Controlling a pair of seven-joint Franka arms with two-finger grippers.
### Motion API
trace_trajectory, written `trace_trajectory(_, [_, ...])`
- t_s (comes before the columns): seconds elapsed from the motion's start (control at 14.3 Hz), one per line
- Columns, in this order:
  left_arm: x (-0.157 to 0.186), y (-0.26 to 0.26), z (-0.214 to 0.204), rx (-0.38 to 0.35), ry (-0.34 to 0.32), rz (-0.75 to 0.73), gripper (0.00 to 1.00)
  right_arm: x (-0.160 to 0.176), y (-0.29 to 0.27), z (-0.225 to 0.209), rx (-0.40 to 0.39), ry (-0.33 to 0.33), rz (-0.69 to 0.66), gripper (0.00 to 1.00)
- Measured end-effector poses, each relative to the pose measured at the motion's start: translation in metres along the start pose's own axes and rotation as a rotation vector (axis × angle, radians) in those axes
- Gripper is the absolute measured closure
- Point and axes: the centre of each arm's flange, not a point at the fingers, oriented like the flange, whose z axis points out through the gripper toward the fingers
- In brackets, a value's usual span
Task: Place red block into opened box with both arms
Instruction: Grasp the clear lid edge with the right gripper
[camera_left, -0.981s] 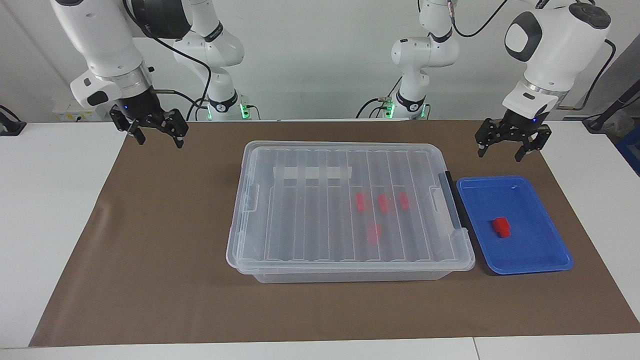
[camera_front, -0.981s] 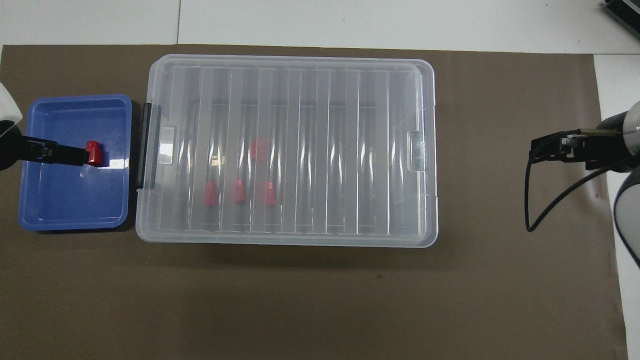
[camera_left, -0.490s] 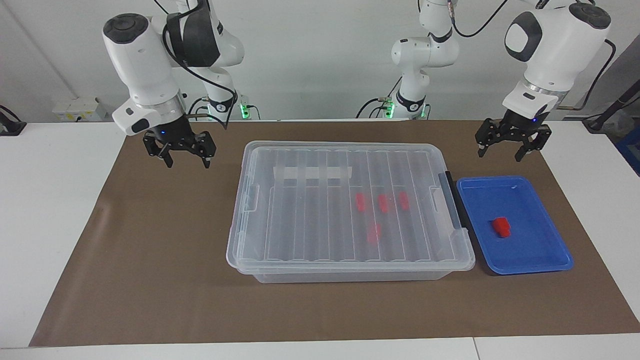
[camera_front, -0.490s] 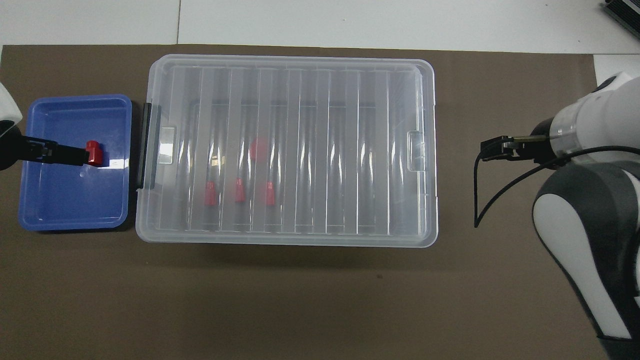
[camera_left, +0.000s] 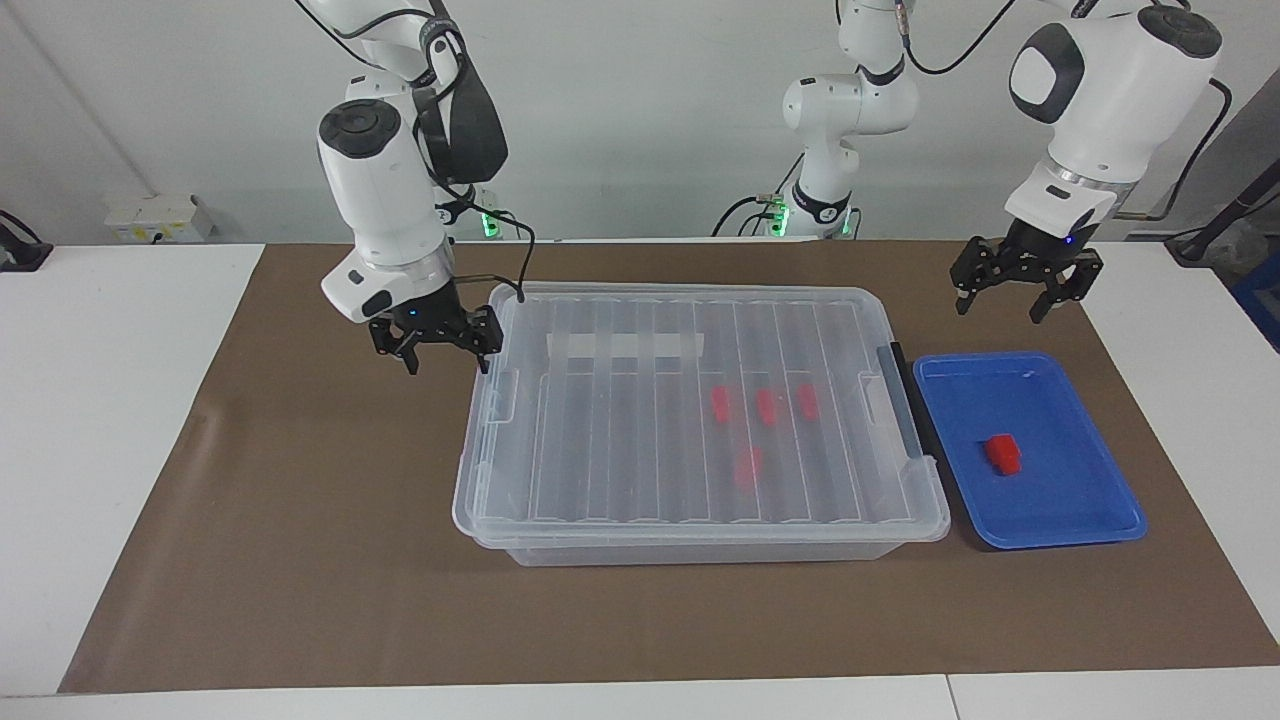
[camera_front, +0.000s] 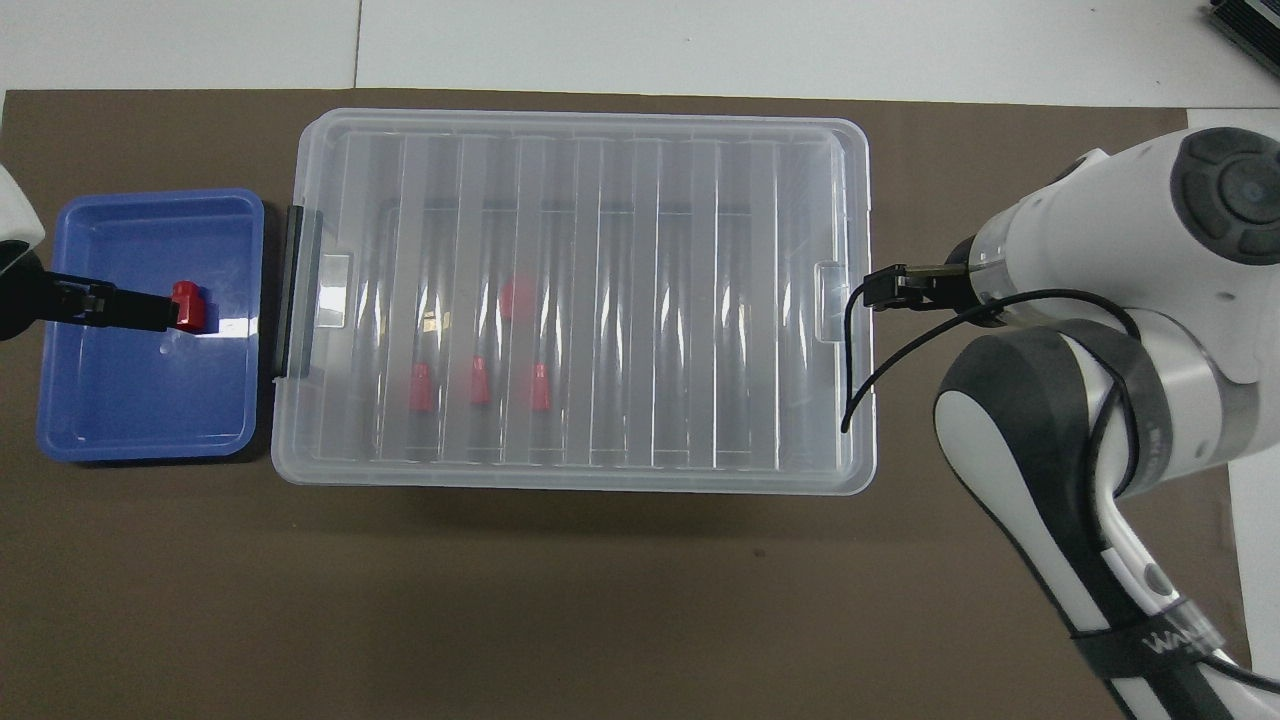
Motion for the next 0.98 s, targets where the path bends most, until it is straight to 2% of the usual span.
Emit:
trace_trajectory(0.28, [0.000, 0.000, 0.000, 0.000, 0.000, 0.000, 0.00, 0.003, -0.009, 0.018, -0.015, -0.007, 0.002, 0.01])
trace_trajectory(0.98, [0.000, 0.000, 0.000, 0.000, 0.000, 0.000, 0.00, 0.006, 0.009, 0.024, -0.033, -0.031, 0.006, 0.02])
